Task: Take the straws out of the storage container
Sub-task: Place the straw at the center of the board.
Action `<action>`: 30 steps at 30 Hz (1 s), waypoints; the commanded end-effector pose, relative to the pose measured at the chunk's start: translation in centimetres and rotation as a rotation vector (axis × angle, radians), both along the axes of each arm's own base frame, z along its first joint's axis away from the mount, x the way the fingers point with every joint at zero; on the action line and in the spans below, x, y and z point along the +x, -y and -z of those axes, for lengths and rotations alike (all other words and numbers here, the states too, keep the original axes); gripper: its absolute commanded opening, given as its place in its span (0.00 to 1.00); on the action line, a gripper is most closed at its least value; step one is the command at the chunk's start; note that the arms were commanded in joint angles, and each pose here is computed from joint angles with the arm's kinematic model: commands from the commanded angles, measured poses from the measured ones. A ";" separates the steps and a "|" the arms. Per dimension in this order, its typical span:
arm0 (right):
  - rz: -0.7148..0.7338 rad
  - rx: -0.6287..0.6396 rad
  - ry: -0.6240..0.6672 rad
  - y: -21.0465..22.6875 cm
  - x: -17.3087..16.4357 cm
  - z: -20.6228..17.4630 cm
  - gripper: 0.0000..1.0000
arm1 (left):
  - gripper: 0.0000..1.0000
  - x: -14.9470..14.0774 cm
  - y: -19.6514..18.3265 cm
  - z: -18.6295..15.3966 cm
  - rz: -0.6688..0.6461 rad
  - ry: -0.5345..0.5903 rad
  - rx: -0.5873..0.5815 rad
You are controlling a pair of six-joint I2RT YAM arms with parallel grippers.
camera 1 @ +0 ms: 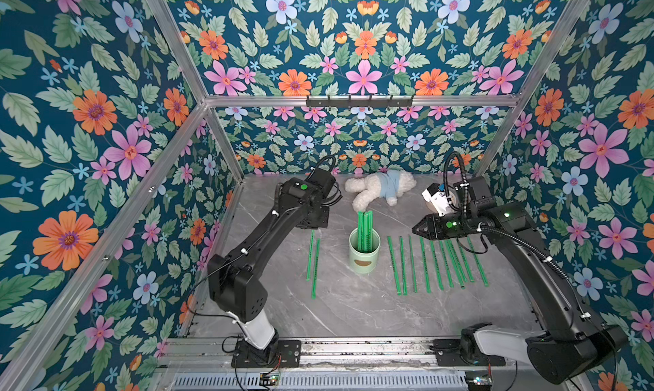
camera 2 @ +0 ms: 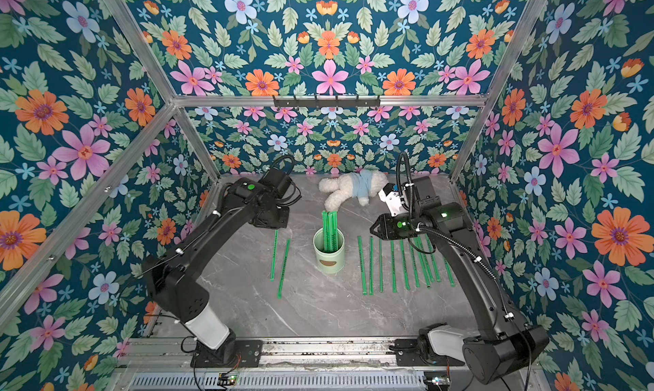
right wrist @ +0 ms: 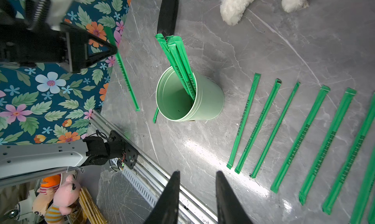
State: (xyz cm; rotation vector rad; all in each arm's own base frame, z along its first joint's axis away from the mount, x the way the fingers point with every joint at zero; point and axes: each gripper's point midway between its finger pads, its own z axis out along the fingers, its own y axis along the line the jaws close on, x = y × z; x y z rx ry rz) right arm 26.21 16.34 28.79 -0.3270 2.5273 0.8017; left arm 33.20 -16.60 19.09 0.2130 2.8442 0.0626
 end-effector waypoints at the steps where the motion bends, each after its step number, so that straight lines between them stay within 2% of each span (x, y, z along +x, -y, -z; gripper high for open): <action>1: -0.010 -0.017 0.008 0.1 -0.1 0.0 0.32 | 0.04 -0.3 1.4 2.1 0.006 -0.102 -0.042; 6: -0.011 -0.021 0.010 0.1 -0.2 0.0 0.32 | 0.04 0.0 3.0 5.4 -0.002 -0.217 -0.093; 11: -0.011 -0.024 0.012 0.1 -0.2 0.0 0.32 | 0.04 0.1 3.3 7.9 -0.019 -0.268 -0.103; 17: -0.016 -0.023 0.008 -0.1 -0.2 0.1 0.32 | 0.04 0.0 3.3 10.0 -0.038 -0.296 -0.131; 30: -0.027 -0.027 -0.002 -0.3 -0.2 0.4 0.34 | 0.05 0.0 2.4 12.1 -0.054 -0.318 -0.119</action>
